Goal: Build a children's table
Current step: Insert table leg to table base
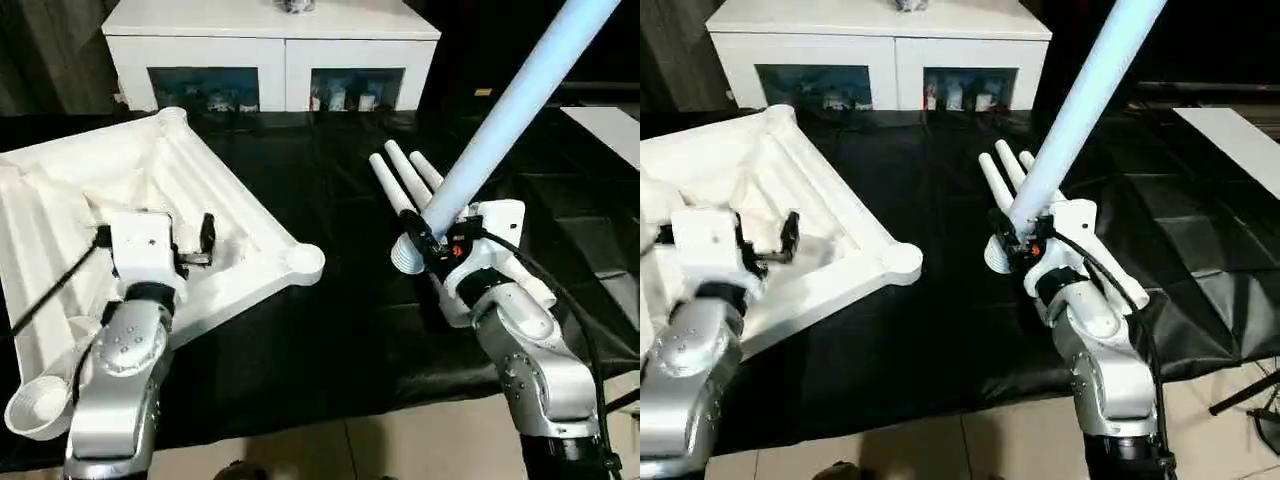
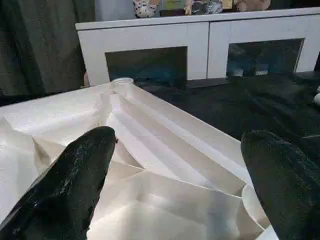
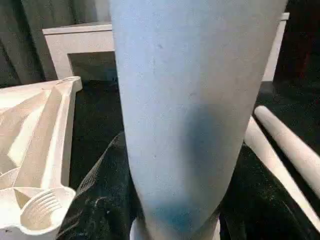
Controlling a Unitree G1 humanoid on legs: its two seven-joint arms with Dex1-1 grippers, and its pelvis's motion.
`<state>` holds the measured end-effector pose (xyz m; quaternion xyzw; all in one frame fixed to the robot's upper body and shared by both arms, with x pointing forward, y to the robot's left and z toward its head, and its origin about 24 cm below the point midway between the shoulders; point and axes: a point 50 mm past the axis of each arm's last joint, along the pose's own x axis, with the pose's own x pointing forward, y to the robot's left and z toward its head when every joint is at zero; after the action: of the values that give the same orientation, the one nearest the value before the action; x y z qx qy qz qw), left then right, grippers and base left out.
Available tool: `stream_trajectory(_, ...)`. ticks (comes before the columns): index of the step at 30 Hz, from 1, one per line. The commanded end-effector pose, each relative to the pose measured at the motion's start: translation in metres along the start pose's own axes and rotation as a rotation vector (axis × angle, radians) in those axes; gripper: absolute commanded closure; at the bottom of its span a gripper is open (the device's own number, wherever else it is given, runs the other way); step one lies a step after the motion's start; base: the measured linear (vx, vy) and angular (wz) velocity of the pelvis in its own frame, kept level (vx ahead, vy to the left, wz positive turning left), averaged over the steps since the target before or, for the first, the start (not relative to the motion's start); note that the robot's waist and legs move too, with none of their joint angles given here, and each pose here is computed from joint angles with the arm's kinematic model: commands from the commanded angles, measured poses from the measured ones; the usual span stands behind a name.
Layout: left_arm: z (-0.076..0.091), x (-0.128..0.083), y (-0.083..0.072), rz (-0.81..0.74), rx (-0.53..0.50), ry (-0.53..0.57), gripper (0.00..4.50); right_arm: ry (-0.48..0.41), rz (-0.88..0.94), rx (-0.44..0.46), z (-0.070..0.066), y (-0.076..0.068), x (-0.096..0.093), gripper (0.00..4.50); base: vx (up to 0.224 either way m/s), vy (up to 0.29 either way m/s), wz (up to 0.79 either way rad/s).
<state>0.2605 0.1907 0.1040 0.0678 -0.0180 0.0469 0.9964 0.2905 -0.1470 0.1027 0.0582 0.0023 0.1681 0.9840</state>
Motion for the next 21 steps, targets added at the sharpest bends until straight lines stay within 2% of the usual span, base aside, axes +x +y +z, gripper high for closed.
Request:
stream_trajectory(1, 0.006, 0.001, 0.0, 0.013, 0.007, -0.029, 0.0, -0.021, 0.003, -0.021, 0.005, -0.002, 0.003, 2.65, 0.0, 0.0, 0.0)
stream_trajectory(3, 0.007, 0.002, 0.0, 0.013, 0.012, -0.026, 0.0, -0.02, 0.009, -0.015, 0.004, -0.001, 0.003, 2.65, 0.0, 0.0, 0.0)
stream_trajectory(6, 0.007, 0.002, 0.0, 0.017, 0.059, -0.023, 0.0, -0.017, 0.054, 0.0, 0.001, 0.011, 0.008, 2.65, 0.004, -0.016, 0.39)
stream_trajectory(9, 0.008, 0.002, -0.001, 0.007, 0.058, -0.027, 0.0, -0.015, 0.078, 0.024, -0.001, 0.019, 0.011, 2.65, 0.012, -0.092, 0.49)
stream_trajectory(11, 0.01, 0.002, -0.002, -0.008, 0.059, -0.036, 0.0, -0.011, 0.088, 0.065, -0.003, 0.023, 0.013, 2.65, 0.003, -0.197, 0.6)
stream_trajectory(12, 0.01, 0.001, -0.003, -0.017, 0.056, -0.039, 0.0, -0.01, 0.101, 0.122, -0.005, 0.026, 0.015, 2.65, 0.0, -0.275, 0.54)
stream_trajectory(15, 0.011, 0.004, -0.001, -0.006, 0.05, -0.039, 0.0, 0.027, 0.092, 0.093, -0.011, 0.029, 0.018, 2.65, 0.0, -0.306, 0.27)
stream_trajectory(17, 0.011, 0.006, 0.0, -0.003, 0.066, -0.035, 0.0, 0.041, 0.044, 0.045, -0.013, 0.025, 0.017, 2.65, 0.014, -0.234, 0.03)
stream_trajectory(18, 0.011, 0.007, 0.001, -0.001, 0.071, -0.03, 0.0, 0.039, -0.019, -0.039, -0.014, 0.021, 0.016, 2.65, -0.047, -0.198, 0.17)
stream_trajectory(19, 0.011, 0.007, 0.001, -0.001, 0.071, -0.03, 0.0, 0.039, -0.019, -0.039, -0.014, 0.021, 0.016, 2.65, -0.048, -0.156, 0.23)
stream_trajectory(20, 0.009, 0.009, 0.002, -0.005, 0.059, -0.022, 0.0, 0.047, -0.078, -0.198, -0.015, 0.016, 0.015, 2.65, -0.048, -0.156, 0.23)
stream_trajectory(21, 0.008, 0.009, 0.002, -0.008, 0.056, -0.02, 0.0, 0.052, -0.081, -0.247, -0.016, 0.014, 0.013, 2.65, -0.045, -0.111, 0.24)
